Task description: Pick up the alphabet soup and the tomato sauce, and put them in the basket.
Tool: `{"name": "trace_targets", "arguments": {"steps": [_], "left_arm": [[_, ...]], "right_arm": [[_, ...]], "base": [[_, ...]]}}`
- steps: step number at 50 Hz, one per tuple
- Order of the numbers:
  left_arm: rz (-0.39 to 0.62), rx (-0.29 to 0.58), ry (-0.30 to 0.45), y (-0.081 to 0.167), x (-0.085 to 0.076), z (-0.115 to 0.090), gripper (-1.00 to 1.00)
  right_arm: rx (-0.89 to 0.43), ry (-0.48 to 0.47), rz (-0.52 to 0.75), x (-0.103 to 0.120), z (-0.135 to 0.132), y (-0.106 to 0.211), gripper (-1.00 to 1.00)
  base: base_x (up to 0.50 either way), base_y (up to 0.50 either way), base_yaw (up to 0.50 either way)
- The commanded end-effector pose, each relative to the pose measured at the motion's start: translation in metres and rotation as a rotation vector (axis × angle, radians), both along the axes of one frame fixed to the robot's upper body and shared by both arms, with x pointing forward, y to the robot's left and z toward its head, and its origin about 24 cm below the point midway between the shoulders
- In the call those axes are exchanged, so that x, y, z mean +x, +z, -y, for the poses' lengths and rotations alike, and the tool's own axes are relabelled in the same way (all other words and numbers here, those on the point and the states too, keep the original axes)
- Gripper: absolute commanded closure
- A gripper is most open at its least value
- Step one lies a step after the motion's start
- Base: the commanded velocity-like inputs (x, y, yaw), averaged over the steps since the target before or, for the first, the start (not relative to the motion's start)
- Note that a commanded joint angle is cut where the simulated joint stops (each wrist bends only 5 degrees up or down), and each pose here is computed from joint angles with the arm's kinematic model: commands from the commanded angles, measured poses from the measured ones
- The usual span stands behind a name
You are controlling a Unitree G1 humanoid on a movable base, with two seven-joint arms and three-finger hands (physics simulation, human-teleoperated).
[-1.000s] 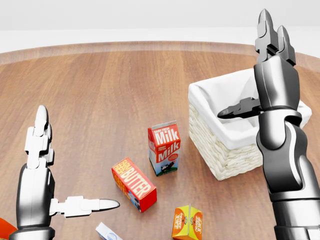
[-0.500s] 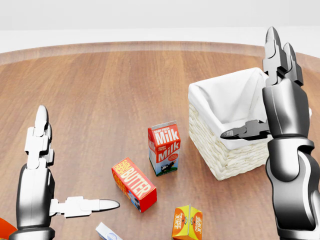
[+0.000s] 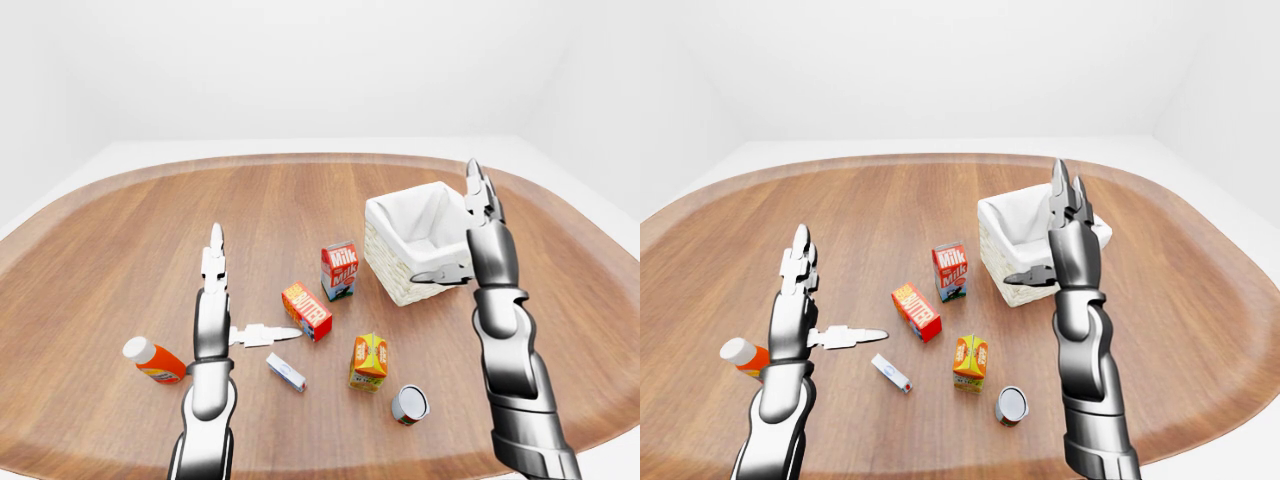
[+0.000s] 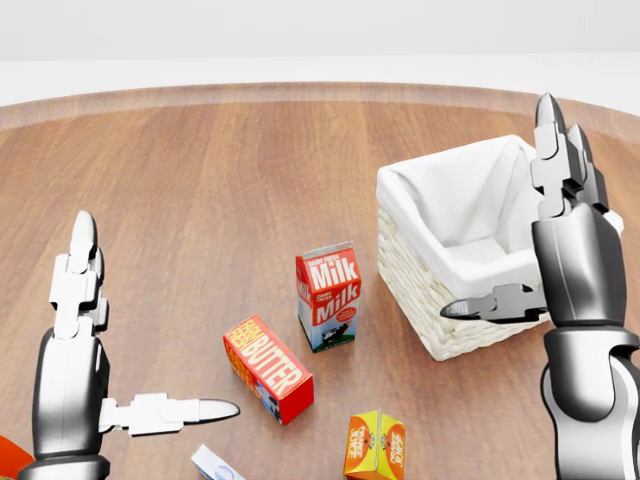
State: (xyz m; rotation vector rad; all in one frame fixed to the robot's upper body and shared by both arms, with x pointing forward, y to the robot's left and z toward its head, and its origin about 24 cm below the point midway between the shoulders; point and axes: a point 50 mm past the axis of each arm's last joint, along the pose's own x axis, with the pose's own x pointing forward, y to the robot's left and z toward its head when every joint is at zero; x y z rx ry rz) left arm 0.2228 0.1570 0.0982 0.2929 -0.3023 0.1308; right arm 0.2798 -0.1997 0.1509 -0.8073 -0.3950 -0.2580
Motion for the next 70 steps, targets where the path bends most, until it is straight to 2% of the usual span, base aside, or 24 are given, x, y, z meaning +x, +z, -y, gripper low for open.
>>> {"name": "trace_targets", "arguments": {"steps": [1, 22, 35, 60, 70], "left_arm": [[-0.001, -0.004, 0.003, 0.0, 0.001, -0.001, -1.0], [0.001, -0.006, 0.005, 0.0, 0.001, -0.001, -1.0], [-0.001, -0.003, 0.003, 0.0, 0.001, -0.001, -1.0], [-0.001, -0.001, 0.002, 0.0, 0.001, 0.0, -1.0], [-0.001, -0.001, 0.002, 0.0, 0.001, 0.0, -1.0]], "right_arm": [[0.016, 0.016, 0.007, -0.014, -0.001, 0.0, -1.0], [0.057, 0.01, -0.037, -0.036, 0.004, -0.023, -1.0], [0.067, 0.028, -0.035, -0.049, 0.0, -0.021, -1.0], [0.138, 0.004, -0.162, -0.068, -0.004, -0.054, -1.0], [0.153, 0.009, -0.179, -0.079, -0.005, -0.056, -1.0]], "base": [[0.0, 0.0, 0.0], [0.0, 0.0, 0.0], [0.0, 0.0, 0.0], [0.0, 0.0, 0.0], [0.0, 0.0, 0.0]]}}
